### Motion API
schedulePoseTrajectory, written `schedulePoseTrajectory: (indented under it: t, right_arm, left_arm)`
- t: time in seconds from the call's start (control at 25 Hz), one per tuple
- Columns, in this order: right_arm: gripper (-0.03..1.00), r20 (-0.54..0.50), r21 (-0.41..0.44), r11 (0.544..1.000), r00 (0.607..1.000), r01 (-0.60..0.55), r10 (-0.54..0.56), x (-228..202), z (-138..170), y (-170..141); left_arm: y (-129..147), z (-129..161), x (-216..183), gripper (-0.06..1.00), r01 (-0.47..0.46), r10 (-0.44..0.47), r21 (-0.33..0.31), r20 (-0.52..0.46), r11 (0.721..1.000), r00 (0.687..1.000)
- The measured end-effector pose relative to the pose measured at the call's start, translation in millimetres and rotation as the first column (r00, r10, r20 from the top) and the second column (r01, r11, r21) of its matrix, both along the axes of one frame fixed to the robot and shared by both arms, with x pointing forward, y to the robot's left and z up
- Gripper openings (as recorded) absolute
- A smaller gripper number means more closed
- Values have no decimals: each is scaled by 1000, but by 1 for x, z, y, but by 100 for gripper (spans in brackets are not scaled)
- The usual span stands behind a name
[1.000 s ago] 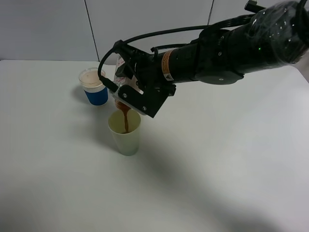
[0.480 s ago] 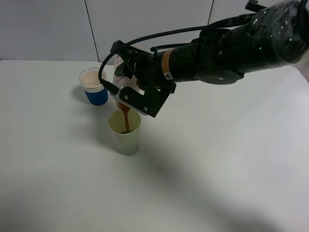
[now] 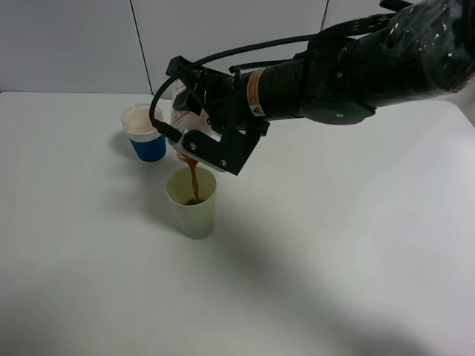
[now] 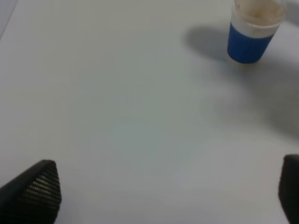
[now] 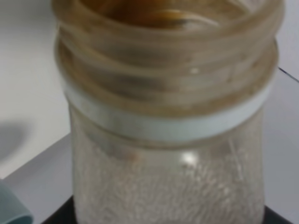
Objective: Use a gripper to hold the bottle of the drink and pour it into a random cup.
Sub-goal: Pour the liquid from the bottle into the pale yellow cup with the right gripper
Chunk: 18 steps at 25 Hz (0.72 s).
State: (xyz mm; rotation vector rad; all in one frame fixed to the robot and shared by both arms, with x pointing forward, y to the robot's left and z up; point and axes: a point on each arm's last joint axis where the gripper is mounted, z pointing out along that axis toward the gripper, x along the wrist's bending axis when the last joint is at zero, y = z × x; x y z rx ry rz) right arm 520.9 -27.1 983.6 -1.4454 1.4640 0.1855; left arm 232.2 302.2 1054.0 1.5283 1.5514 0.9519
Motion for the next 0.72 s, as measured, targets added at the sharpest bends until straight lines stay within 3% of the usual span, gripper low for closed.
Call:
schedulePoseTrajectory:
  t: [0.72]
  right_arm:
    - [38,58,-38,998,997,-53,55,-4,0,4]
  left_arm:
    - [0,0,0,93,0,0,0,0,1000,1000]
